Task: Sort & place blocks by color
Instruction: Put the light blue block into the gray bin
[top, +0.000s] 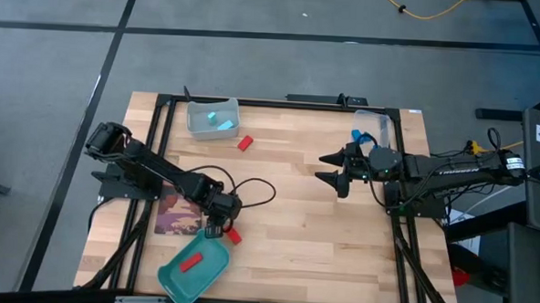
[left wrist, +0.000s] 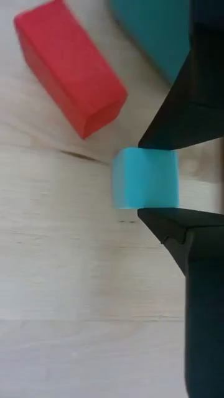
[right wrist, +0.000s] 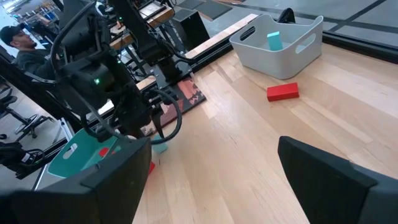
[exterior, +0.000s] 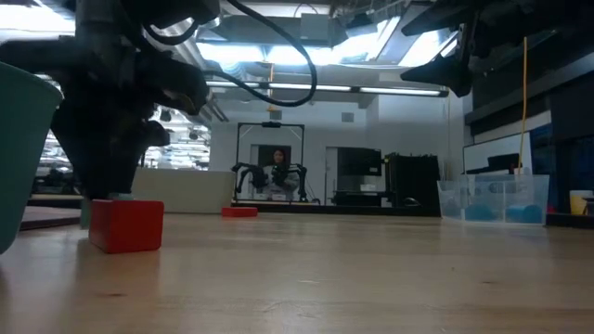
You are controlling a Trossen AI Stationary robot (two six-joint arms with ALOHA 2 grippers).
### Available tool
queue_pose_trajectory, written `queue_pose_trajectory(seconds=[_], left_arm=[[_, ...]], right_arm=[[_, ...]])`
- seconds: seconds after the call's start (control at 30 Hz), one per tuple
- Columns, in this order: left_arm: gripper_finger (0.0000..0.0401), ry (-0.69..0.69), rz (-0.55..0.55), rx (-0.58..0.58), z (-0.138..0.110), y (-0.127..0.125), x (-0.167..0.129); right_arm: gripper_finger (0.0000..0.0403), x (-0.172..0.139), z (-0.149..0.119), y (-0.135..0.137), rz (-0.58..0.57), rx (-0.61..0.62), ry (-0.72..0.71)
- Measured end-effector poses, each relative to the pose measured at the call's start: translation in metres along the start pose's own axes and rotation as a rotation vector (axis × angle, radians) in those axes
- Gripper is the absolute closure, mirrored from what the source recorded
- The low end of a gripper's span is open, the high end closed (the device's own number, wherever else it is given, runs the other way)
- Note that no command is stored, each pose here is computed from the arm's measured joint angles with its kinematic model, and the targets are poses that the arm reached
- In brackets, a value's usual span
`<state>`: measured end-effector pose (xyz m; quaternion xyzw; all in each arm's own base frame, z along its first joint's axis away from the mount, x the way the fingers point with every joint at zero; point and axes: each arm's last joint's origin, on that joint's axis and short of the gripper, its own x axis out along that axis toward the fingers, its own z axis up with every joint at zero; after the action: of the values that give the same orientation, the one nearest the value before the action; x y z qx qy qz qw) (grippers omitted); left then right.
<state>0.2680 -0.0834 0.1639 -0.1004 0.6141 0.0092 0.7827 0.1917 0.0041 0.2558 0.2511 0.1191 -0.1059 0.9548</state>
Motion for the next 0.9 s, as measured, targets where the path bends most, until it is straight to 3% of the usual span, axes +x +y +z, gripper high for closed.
queue_pose_trajectory(seconds=[0.1, 0.27, 0.47, 0.67, 0.8, 0.9], left_arm=[[0.0271, -0.010, -0.022, -0.028, 0.001, 0.007, -0.014], [0.0272, -0.154, -0.046, -0.063, 0.002, 0.024, -0.056], [0.0272, -0.549, -0.045, -0.165, 0.006, 0.052, -0.121], [0.0272, -1.038, 0.012, -0.173, 0.015, 0.071, -0.179], [0.0273, -1.255, 0.017, -0.144, 0.022, 0.079, -0.201], [0.0273, -1.340, -0.009, -0.124, 0.029, 0.080, -0.207]], right_arm=[[0.0051, 0.000, 0.000, 0.000, 0.001, 0.000, -0.001], [0.0051, 0.000, 0.001, 0.001, 0.013, -0.005, -0.009], [0.0052, 0.000, 0.006, 0.004, 0.061, -0.045, -0.051], [0.0052, -0.003, 0.018, 0.012, 0.135, -0.083, -0.181], [0.0052, -0.005, 0.026, 0.016, 0.173, -0.110, -0.267], [0.0052, -0.007, 0.031, 0.018, 0.199, -0.095, -0.318]])
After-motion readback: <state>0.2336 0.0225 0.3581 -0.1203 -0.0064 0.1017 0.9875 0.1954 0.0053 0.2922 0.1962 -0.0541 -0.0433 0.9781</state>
